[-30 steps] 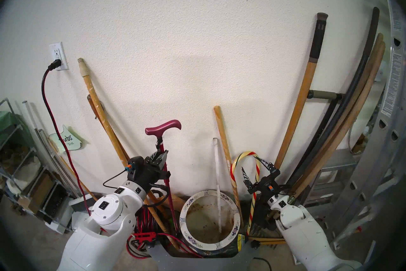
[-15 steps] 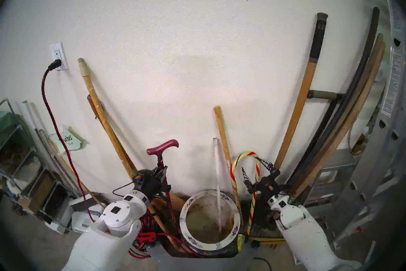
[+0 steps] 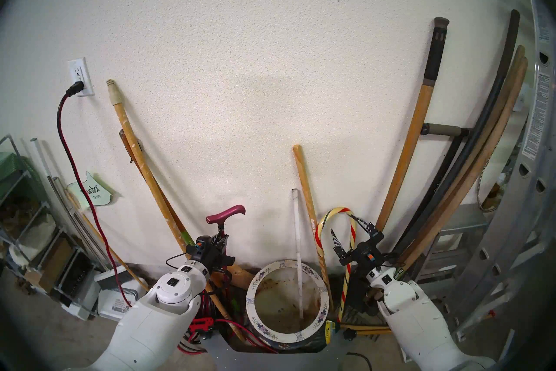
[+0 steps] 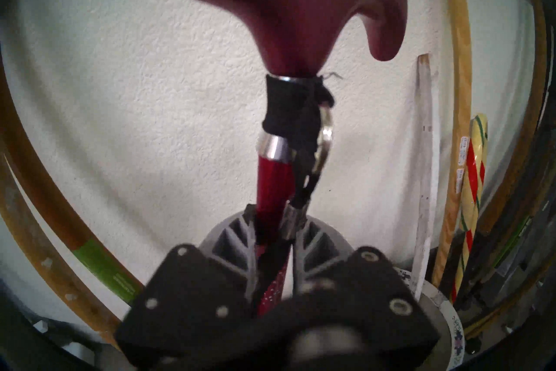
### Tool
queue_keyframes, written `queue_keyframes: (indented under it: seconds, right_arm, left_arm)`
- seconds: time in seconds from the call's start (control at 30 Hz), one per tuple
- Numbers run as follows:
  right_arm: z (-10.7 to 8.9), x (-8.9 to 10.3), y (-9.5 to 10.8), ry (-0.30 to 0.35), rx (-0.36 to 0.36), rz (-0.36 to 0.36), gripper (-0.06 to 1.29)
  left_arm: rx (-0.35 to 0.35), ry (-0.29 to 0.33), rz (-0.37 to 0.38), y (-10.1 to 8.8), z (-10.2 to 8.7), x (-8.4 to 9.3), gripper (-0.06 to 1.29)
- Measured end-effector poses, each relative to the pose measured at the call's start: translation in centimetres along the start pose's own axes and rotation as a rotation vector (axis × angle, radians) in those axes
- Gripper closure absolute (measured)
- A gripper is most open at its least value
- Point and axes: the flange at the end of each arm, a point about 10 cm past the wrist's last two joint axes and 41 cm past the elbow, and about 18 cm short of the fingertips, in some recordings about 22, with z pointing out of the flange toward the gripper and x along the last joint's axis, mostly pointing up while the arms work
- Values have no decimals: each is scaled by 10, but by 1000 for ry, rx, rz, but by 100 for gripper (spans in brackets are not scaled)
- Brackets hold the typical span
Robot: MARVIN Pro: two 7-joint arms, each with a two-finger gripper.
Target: Take wooden sticks or brooms out of the pot
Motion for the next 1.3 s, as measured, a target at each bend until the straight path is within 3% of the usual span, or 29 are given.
queue_keyframes:
  seconds: [0.1,0.57,1.23,1.27,1.3]
  right_arm:
    - [0,0,0,0,0,0,1]
    - [0,0,0,0,0,0,1]
    - [0,0,0,0,1,-1,1]
    - [0,0,0,0,1,-1,1]
    - [0,0,0,0,1,-1,1]
  left_arm:
    - [29,-11,-30,-4,11,-5,106]
    - [136,-9,-122,-24,53,3,106]
    - [170,-24,-123,-29,91,8,106]
    - [172,-23,-121,-29,92,8,106]
    - [175,-27,-119,-29,94,7,95]
